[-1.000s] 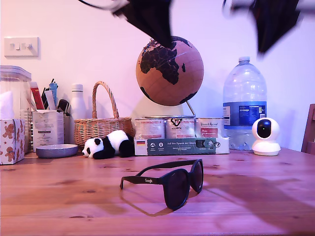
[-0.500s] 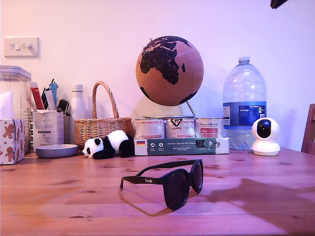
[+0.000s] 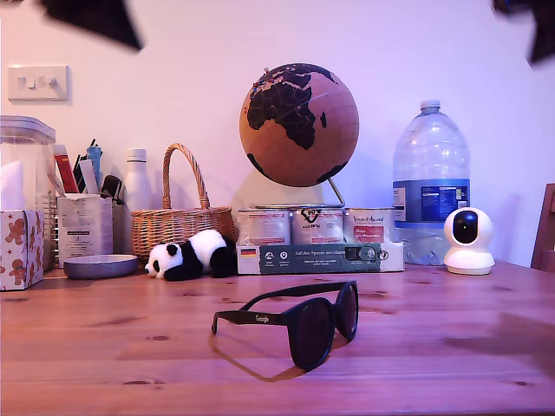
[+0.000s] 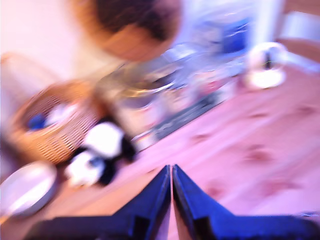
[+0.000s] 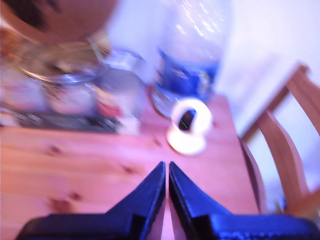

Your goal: Pick up the sunglasses and open them, then place them back on the table

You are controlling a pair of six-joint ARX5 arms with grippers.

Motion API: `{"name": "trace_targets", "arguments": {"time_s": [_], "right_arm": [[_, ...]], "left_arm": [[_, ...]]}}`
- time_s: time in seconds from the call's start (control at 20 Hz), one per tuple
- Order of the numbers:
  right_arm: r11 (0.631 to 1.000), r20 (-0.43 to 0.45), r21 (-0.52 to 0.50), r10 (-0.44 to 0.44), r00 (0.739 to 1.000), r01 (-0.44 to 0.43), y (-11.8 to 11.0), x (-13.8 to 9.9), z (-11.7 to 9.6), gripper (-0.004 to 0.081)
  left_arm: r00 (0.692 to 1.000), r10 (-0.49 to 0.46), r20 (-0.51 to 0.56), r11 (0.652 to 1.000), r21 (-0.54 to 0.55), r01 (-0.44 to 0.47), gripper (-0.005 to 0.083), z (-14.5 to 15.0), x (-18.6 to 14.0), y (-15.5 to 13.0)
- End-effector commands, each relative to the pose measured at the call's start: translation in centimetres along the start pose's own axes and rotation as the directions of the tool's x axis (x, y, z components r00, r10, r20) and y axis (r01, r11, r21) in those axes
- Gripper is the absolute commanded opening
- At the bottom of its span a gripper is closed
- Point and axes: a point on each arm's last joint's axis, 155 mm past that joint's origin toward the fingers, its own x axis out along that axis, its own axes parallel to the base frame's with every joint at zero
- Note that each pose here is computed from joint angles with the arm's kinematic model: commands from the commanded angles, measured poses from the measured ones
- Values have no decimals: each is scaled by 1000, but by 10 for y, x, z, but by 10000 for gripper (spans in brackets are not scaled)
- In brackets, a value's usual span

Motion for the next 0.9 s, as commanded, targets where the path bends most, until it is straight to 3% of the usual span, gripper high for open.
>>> {"name": "trace_targets", "arguments": {"time_s": [0.0,0.2,0.45,0.7,0.85], "right_arm": [[1000,3,12,-5,1000,5,-6,3,-10,-10],[996,-8,29,84,996,-84,4,-5,-36,-10],[986,22,31,160,987,-161,29,-34,-56,-10],[981,111,16,188,976,-191,39,-71,-48,-10],[978,115,29,203,973,-207,41,-91,-51,-10]], "left_arm": [[1000,15,-24,1000,-12,-15,-21,-23,-2,12],[1000,-7,3,998,-58,7,-21,-52,-21,19],[993,-94,67,993,-63,99,-21,-69,-52,-7],[985,-131,114,988,-63,139,-21,-79,-82,-24],[980,-142,139,987,-56,151,-21,-75,-100,-29]]}}
